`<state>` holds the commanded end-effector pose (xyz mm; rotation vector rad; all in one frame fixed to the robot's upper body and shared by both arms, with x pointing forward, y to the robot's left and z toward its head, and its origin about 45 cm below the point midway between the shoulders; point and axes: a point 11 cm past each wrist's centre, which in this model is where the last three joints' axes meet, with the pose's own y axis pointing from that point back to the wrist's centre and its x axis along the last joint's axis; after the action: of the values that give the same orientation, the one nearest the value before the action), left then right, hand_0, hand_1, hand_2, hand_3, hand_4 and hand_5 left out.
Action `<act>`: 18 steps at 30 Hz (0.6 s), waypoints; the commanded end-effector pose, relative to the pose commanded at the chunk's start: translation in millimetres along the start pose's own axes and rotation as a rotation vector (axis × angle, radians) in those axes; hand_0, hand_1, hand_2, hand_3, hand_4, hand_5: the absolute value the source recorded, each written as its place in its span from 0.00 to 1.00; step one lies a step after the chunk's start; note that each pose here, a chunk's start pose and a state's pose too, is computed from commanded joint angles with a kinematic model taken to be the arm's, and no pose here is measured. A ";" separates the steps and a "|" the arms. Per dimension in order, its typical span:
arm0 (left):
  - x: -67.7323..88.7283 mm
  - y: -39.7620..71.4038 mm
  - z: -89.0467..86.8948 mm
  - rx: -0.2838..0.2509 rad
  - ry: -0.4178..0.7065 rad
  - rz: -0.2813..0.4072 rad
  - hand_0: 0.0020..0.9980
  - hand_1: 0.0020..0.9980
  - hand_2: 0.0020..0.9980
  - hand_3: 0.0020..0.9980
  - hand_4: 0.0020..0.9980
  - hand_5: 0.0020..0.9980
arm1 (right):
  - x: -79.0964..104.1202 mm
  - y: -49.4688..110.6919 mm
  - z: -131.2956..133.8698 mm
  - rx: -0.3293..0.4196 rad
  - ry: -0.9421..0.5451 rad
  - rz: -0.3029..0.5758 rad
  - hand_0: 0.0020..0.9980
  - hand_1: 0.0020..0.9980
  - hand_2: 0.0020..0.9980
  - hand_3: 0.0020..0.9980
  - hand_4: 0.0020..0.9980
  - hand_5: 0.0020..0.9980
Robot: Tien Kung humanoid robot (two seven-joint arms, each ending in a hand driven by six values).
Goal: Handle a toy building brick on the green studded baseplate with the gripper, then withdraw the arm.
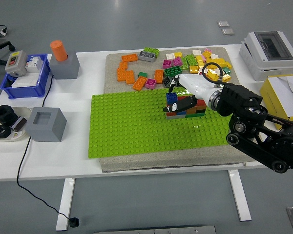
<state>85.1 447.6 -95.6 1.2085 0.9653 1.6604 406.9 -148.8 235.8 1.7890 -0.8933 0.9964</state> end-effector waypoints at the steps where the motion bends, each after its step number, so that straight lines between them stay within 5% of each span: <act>1: 0.0 0.0 -0.2 0.000 0.000 0.000 0.63 0.58 0.55 0.57 0.61 0.21 | -1.0 -0.3 0.7 -0.002 -0.001 -0.002 0.86 0.87 0.92 0.61 0.94 0.50; 18: 0.3 0.0 0.5 -0.002 -0.004 0.001 0.63 0.58 0.55 0.57 0.61 0.21 | -10.3 -2.9 7.2 -0.022 -0.007 -0.027 0.86 0.87 0.92 0.61 0.94 0.51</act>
<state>85.5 447.8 -95.4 1.2104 0.9611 1.6586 406.9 -152.7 223.6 1.7831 -0.8791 0.9604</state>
